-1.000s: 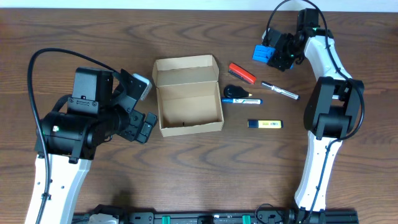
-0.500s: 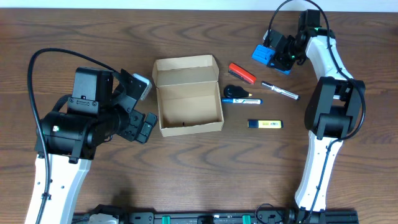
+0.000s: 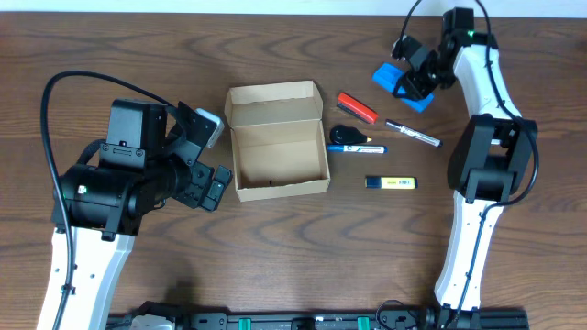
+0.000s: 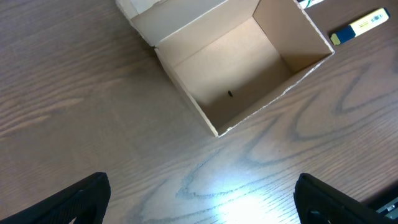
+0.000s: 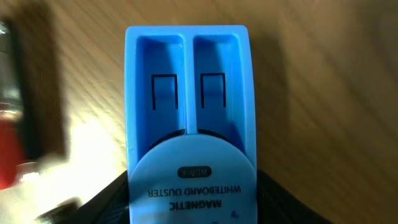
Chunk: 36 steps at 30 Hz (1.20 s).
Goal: Pack container
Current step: 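Carry the blue duster into the box and release it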
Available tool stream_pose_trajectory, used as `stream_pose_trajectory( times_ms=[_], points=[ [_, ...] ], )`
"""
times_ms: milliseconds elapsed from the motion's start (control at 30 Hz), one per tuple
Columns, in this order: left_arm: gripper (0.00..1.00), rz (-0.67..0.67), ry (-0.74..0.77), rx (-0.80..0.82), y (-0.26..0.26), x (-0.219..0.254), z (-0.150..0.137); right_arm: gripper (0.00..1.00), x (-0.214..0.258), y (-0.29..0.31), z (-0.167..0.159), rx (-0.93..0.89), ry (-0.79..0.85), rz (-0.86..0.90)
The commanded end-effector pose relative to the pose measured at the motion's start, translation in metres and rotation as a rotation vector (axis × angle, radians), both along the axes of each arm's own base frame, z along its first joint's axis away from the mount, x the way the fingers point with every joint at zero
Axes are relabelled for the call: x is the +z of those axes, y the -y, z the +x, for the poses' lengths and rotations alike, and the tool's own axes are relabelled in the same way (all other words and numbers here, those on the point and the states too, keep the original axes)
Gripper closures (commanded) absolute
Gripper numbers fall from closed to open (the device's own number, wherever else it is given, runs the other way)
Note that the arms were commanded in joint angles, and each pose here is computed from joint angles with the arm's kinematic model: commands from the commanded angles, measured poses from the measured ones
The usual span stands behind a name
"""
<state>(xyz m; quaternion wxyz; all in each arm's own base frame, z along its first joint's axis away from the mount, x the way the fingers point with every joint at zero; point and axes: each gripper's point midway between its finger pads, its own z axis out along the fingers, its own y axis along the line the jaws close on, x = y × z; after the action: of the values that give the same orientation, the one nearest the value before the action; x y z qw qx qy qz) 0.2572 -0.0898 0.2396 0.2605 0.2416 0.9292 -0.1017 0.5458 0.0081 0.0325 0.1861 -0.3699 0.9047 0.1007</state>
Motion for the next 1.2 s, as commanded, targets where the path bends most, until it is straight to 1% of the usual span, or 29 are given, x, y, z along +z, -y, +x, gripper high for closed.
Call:
stream_pose_trajectory(
  times_ms=[0,133,267,367,467,667,733,933,1033,1167],
  points=[
    [0.05,-0.001,0.008,-0.010,0.000,0.004,0.001,0.52,0.070,-0.024,0.014,0.004,0.102,0.082],
    [0.05,-0.001,0.009,-0.010,0.000,0.004,0.001,0.53,0.130,-0.050,0.004,0.050,0.158,0.094],
    [0.05,-0.001,0.008,-0.010,0.000,0.004,0.001,0.55,0.174,-0.091,-0.016,0.118,0.197,0.103],
    [0.05,-0.001,0.008,-0.010,0.000,0.004,0.001,0.55,0.195,-0.129,-0.037,0.195,0.207,0.113],
    [0.05,-0.001,0.008,-0.010,0.000,0.004,0.001,0.55,0.206,-0.167,-0.060,0.274,0.198,0.121],
    [0.05,-0.001,0.008,-0.010,0.000,0.004,0.001,0.59,0.201,-0.239,-0.111,0.438,0.120,0.114],
    [0.05,-0.001,0.008,-0.010,0.000,0.004,0.001,0.59,0.196,-0.256,-0.127,0.482,0.103,0.075],
    [0.05,-0.001,0.008,-0.010,0.000,0.004,0.001,0.61,0.178,-0.278,-0.158,0.575,0.076,-0.095],
    [0.05,-0.001,0.009,-0.010,0.000,0.004,0.001,0.61,0.163,-0.285,-0.173,0.609,0.017,-0.102],
    [0.05,-0.001,0.008,-0.010,0.000,0.004,0.001,0.63,0.135,-0.292,-0.199,0.714,-0.081,-0.091]
  ],
)
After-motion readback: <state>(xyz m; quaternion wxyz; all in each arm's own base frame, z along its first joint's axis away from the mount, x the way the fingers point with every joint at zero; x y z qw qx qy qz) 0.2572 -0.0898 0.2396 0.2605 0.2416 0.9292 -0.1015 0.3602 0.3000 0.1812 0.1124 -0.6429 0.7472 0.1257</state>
